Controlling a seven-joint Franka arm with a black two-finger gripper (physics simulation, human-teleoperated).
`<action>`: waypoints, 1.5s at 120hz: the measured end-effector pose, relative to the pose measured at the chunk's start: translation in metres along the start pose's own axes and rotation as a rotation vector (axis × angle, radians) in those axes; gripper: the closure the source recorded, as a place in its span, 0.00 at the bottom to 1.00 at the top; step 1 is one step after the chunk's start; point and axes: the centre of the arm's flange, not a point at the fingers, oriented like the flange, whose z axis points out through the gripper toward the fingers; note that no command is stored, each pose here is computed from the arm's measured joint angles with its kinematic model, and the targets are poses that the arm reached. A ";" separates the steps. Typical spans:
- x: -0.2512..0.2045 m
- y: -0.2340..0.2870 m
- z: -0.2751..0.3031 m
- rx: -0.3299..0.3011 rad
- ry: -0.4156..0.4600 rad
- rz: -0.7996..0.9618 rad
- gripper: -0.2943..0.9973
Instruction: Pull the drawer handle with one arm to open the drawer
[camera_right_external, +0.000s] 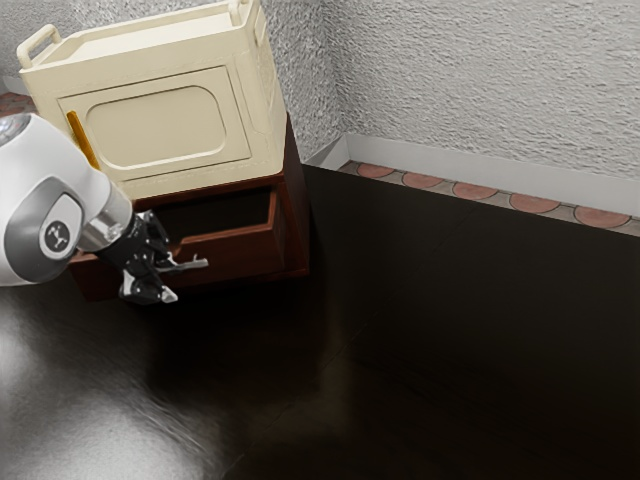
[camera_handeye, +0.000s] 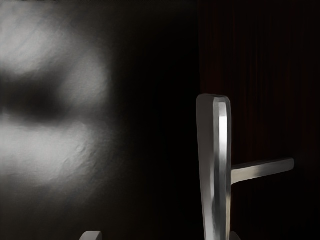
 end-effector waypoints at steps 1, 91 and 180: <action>0.000 0.000 0.000 -0.001 0.000 0.000 0.56; -0.001 -0.035 -0.014 -0.008 0.003 0.009 0.57; 0.000 -0.049 -0.025 -0.024 0.006 0.021 0.56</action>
